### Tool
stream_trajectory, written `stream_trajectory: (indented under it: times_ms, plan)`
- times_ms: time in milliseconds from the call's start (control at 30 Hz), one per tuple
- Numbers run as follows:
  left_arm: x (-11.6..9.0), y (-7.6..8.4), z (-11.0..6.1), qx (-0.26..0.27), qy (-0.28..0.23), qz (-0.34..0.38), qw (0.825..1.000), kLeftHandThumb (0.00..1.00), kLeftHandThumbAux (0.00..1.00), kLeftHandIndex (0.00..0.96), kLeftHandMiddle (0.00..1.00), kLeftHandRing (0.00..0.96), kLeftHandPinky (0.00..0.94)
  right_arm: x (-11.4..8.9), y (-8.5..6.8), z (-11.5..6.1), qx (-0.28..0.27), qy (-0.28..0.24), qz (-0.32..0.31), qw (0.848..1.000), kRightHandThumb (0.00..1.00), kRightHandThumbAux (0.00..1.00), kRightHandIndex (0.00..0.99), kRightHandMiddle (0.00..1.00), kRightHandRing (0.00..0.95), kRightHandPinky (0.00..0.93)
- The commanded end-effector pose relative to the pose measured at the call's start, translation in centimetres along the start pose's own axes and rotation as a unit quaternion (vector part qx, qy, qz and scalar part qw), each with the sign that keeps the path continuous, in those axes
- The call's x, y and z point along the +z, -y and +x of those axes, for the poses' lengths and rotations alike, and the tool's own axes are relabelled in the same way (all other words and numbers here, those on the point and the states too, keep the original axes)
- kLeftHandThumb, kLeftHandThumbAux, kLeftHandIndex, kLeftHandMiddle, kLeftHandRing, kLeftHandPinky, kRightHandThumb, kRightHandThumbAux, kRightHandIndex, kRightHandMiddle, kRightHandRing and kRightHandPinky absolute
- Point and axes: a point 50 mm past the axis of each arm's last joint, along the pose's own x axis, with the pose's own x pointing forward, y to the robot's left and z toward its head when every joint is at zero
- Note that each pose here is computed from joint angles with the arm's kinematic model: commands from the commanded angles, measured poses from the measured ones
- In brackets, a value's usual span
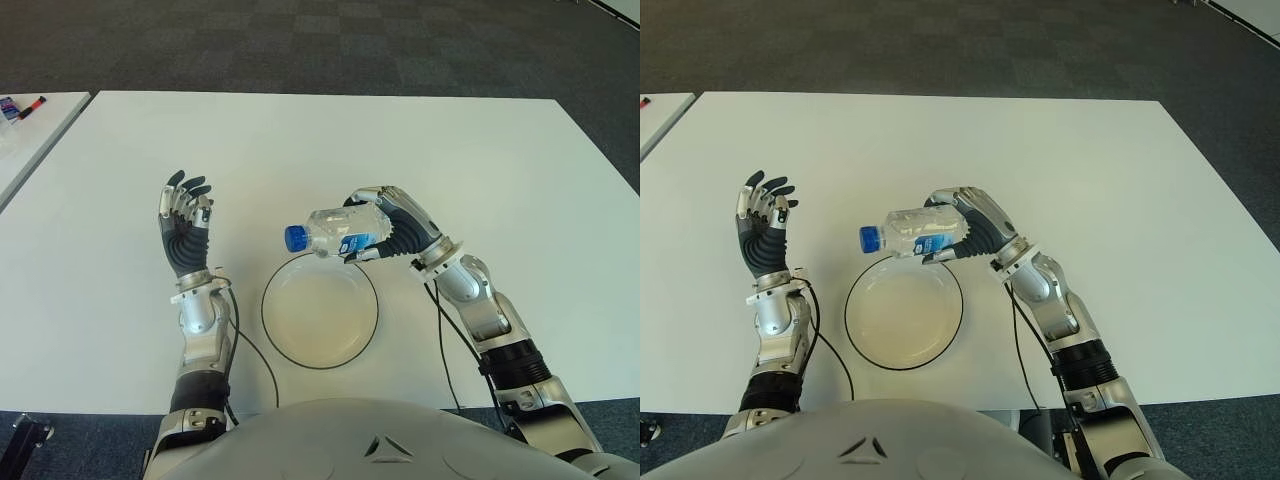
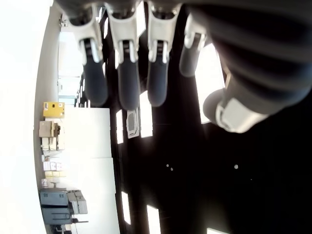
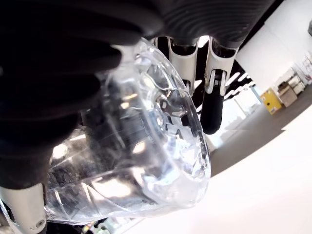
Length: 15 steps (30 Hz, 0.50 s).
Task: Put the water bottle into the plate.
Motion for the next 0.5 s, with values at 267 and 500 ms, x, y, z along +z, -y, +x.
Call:
stream_trajectory:
  times_ms: [267, 500]
  plan:
    - [-0.2, 0.5, 0.1, -0.011, -0.001, -0.007, 1.000, 0.552, 0.580, 0.198, 0.320, 0.342, 0.380, -0.8, -2.1, -1.6, 0.024, -0.040, 0.046, 0.998, 1.000, 0.667, 0.383, 0.504, 0.513, 0.436]
    - [-0.2, 0.6, 0.1, -0.013, 0.004, -0.007, 1.000, 0.552, 0.596, 0.206, 0.327, 0.348, 0.383, -1.5, -4.1, -2.4, 0.061, -0.063, 0.059, 0.994, 1.000, 0.666, 0.385, 0.506, 0.513, 0.437]
